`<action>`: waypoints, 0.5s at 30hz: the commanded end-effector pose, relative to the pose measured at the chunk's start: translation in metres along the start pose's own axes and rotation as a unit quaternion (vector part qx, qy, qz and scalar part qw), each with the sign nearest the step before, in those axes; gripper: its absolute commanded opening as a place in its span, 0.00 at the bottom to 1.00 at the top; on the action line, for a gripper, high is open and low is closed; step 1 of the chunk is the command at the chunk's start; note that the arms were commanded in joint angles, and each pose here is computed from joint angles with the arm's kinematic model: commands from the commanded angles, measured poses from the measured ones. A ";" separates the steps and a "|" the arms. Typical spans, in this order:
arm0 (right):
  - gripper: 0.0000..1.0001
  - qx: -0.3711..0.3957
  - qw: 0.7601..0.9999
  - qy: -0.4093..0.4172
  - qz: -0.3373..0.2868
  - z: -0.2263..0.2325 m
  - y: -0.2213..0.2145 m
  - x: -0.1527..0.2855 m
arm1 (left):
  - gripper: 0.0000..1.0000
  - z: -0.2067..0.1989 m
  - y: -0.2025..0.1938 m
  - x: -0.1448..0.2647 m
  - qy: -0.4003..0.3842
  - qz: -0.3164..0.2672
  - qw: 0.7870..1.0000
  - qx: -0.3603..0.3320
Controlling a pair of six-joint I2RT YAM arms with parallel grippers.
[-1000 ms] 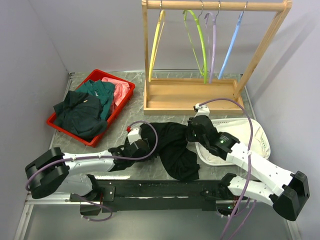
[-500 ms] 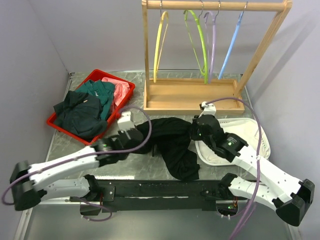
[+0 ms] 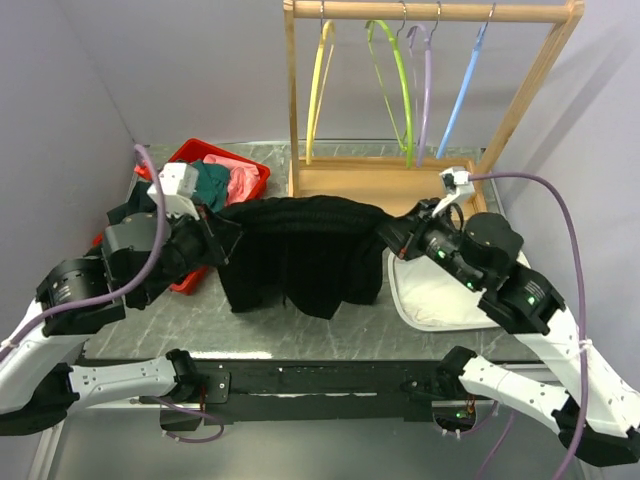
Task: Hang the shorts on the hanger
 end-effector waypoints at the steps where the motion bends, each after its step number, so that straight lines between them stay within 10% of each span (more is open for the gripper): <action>1: 0.00 0.007 1.000 -0.005 0.028 -0.007 -0.019 -0.004 | 0.11 0.014 -0.034 -0.014 0.015 0.055 0.995 -0.088; 12: 0.00 -0.053 0.979 -0.108 0.163 -0.103 -0.178 -0.045 | 0.04 0.064 -0.185 -0.117 -0.055 0.217 0.974 0.027; 15: 0.17 -0.048 0.972 -0.124 0.193 -0.114 -0.192 -0.051 | 0.18 0.069 -0.209 -0.139 -0.045 0.251 0.966 0.043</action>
Point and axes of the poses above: each gripper's point midway between its finger pads, its own x axis back along the fingers, its own z axis along the line the jaws close on, y = z × x, the point moved 1 cm from there along x, back along the fingers, and after that the axes turned 8 degrees about x, right-handed, at the moved point
